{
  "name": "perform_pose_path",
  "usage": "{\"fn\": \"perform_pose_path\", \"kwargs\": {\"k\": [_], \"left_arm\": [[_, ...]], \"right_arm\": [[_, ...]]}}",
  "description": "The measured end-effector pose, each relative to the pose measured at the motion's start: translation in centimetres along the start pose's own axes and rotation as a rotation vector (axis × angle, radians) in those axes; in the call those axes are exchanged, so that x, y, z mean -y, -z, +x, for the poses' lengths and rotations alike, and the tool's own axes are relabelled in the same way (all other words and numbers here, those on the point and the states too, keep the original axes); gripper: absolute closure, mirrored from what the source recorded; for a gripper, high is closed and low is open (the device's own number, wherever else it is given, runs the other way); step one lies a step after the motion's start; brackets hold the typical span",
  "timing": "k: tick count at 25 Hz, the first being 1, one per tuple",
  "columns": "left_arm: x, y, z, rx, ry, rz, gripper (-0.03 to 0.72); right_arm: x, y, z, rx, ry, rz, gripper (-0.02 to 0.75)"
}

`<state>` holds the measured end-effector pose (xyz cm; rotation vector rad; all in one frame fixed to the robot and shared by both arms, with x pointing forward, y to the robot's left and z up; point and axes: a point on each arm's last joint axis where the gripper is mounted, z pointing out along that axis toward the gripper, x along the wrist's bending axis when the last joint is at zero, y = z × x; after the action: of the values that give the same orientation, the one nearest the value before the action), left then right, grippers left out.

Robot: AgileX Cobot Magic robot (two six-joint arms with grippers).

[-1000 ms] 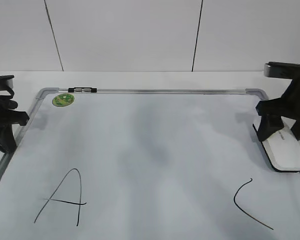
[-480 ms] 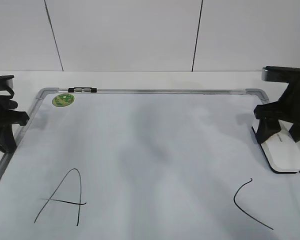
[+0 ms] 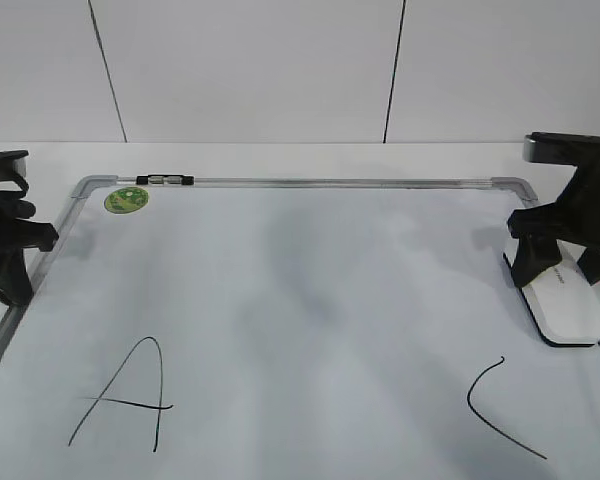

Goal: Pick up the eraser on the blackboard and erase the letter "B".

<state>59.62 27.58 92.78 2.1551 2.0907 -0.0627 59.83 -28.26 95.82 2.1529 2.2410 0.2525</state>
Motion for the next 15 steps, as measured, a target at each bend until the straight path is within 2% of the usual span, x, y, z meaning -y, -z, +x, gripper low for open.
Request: {"fn": "perform_pose_path", "kwargs": {"k": [9, 12, 15], "left_arm": [[0.0, 0.0, 0.0, 0.0, 0.0, 0.0, 0.669], [0.0, 0.0, 0.0, 0.0, 0.0, 0.0, 0.669], [0.0, 0.0, 0.0, 0.0, 0.0, 0.0, 0.669]], "right_arm": [[0.0, 0.0, 0.0, 0.0, -0.002, 0.0, 0.204], [0.0, 0.0, 0.0, 0.0, -0.012, 0.0, 0.172], [-0.02, 0.0, 0.0, 0.0, -0.013, -0.002, 0.106]]}}
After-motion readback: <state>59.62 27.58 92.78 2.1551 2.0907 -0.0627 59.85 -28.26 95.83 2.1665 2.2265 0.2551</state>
